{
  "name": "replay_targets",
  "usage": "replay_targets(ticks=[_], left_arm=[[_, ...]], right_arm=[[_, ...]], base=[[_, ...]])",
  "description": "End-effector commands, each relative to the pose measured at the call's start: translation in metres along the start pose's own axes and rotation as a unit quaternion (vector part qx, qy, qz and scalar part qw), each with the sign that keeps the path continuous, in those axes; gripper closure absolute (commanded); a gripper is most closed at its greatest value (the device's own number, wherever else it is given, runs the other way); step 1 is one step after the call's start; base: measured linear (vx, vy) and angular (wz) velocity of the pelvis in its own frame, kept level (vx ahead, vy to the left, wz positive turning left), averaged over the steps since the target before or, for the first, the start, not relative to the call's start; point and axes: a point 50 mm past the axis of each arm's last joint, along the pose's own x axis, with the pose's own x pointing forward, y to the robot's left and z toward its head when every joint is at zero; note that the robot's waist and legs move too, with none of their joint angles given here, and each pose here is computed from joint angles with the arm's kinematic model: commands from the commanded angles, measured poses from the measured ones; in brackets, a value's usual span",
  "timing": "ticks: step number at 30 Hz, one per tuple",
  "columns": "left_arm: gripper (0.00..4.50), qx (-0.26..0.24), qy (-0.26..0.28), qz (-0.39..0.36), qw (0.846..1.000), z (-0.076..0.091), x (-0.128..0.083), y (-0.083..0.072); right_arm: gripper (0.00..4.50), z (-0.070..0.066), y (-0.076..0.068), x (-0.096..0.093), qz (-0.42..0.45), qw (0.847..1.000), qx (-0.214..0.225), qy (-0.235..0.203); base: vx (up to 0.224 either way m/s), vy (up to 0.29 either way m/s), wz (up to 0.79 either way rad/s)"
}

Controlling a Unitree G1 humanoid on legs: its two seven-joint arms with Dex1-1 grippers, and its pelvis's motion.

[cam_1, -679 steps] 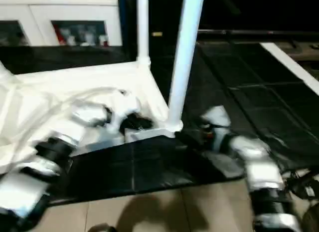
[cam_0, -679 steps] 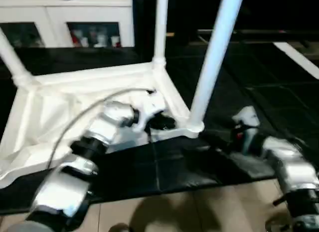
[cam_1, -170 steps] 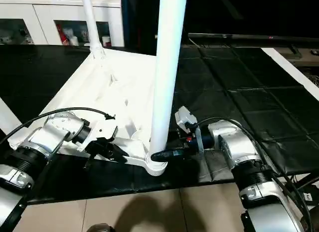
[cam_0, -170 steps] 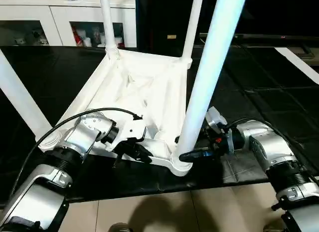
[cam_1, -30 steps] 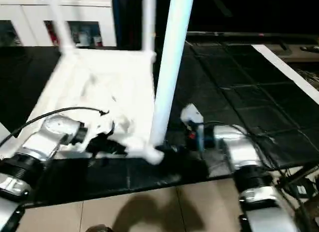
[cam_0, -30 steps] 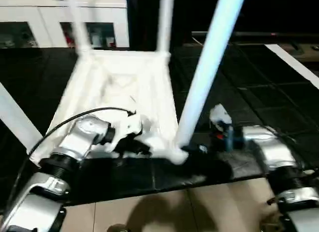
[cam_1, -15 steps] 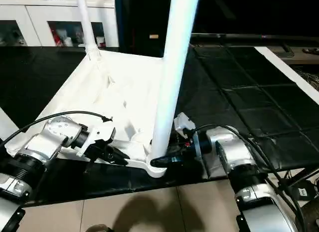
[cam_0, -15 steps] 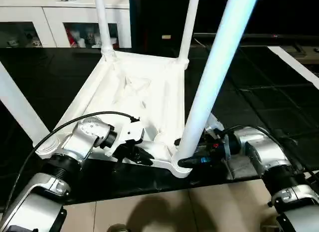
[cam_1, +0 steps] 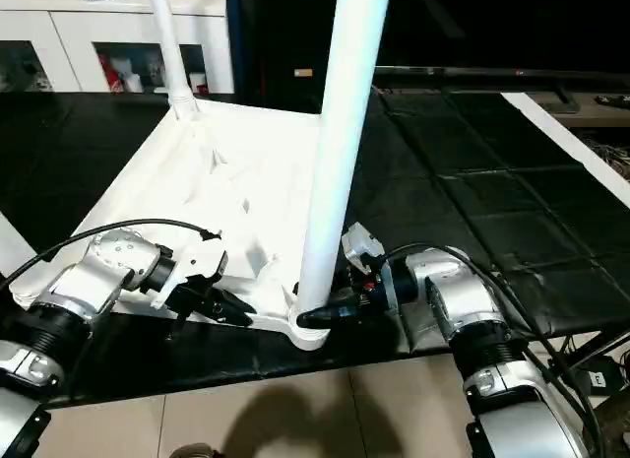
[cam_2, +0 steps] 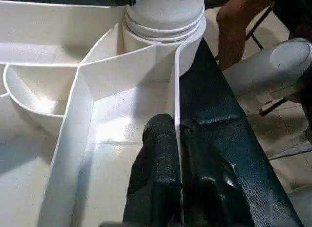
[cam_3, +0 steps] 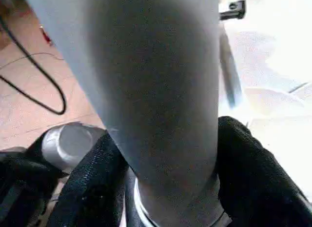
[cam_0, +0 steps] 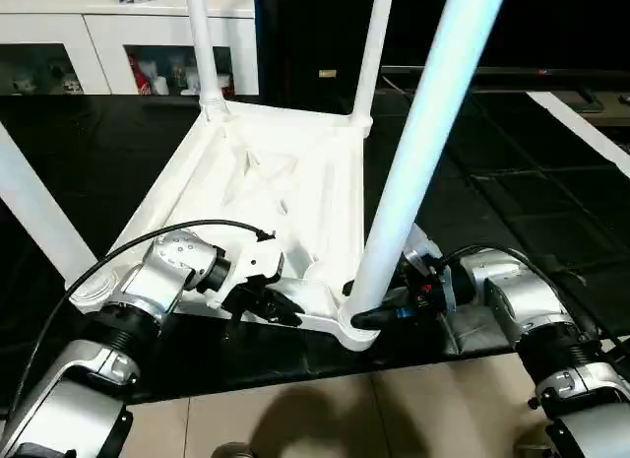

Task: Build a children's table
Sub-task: Rotate leg to tighten

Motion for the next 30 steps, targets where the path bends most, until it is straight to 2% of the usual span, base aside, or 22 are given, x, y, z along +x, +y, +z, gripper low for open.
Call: replay_targets(ticks=[1, 3, 5, 9, 11, 13, 16, 18, 19, 21, 22, 24, 30], left_arm=[[4.50, -0.019, -0.026, 0.067, 0.997, 0.009, 0.008, 0.012], [4.50, -0.031, -0.037, 0.084, 0.995, 0.011, 0.009, 0.015], [4.50, -0.057, -0.057, 0.118, 0.990, 0.019, 0.014, 0.021], [4.50, -0.096, -0.079, 0.193, 0.973, 0.035, 0.023, 0.035], [4.50, -0.102, -0.080, 0.226, 0.966, 0.040, 0.027, 0.040], [4.50, -0.113, -0.083, 0.258, 0.956, 0.048, 0.036, 0.044], [4.50, -0.119, -0.089, 0.273, 0.951, 0.054, 0.041, 0.046], [4.50, -0.122, -0.091, 0.282, 0.947, 0.058, 0.044, 0.047], [4.50, -0.125, -0.093, 0.292, 0.944, 0.063, 0.047, 0.049], [4.50, -0.127, -0.092, 0.296, 0.942, 0.063, 0.048, 0.049], [4.50, -0.126, -0.091, 0.297, 0.942, 0.063, 0.049, 0.048], [4.50, -0.123, -0.089, 0.293, 0.944, 0.062, 0.048, 0.048], [4.50, -0.089, -0.064, 0.249, 0.962, 0.048, 0.038, 0.039]], right_arm=[[2.27, 0.004, -0.002, 0.006, -0.033, 0.998, 0.009, -0.045], [2.27, 0.005, -0.004, 0.010, -0.058, 0.997, 0.008, -0.045], [2.35, 0.006, -0.011, 0.021, -0.125, 0.991, 0.005, -0.049], [2.45, 0.016, -0.029, 0.049, -0.253, 0.964, 0.038, -0.079], [2.49, 0.019, -0.033, 0.058, -0.279, 0.955, 0.049, -0.085], [2.51, 0.025, -0.039, 0.071, -0.330, 0.939, 0.055, -0.084], [2.52, 0.027, -0.041, 0.077, -0.346, 0.933, 0.058, -0.084], [2.52, 0.028, -0.042, 0.081, -0.352, 0.932, 0.042, -0.072], [2.52, 0.030, -0.040, 0.086, -0.350, 0.935, 0.016, -0.061], [2.52, 0.031, -0.039, 0.088, -0.347, 0.936, 0.009, -0.064], [2.00, 0.032, -0.038, 0.089, -0.343, 0.936, 0.010, -0.072], [1.87, 0.032, -0.038, 0.088, -0.343, 0.936, 0.012, -0.074], [1.38, 0.028, -0.038, 0.070, -0.331, 0.939, 0.004, -0.089]], base=[[0.000, 0.000, 0.00], [0.000, 0.000, 0.00], [0.000, 0.000, 0.00], [0.000, 0.000, 0.00], [0.000, 0.000, 0.00], [0.000, 0.000, 0.00], [0.000, 0.000, 0.00], [0.000, 0.000, 0.00], [0.000, 0.000, 0.00], [0.000, 0.000, 0.00], [0.000, 0.000, 0.00], [0.000, 0.000, 0.00], [0.000, 0.000, 0.00]])
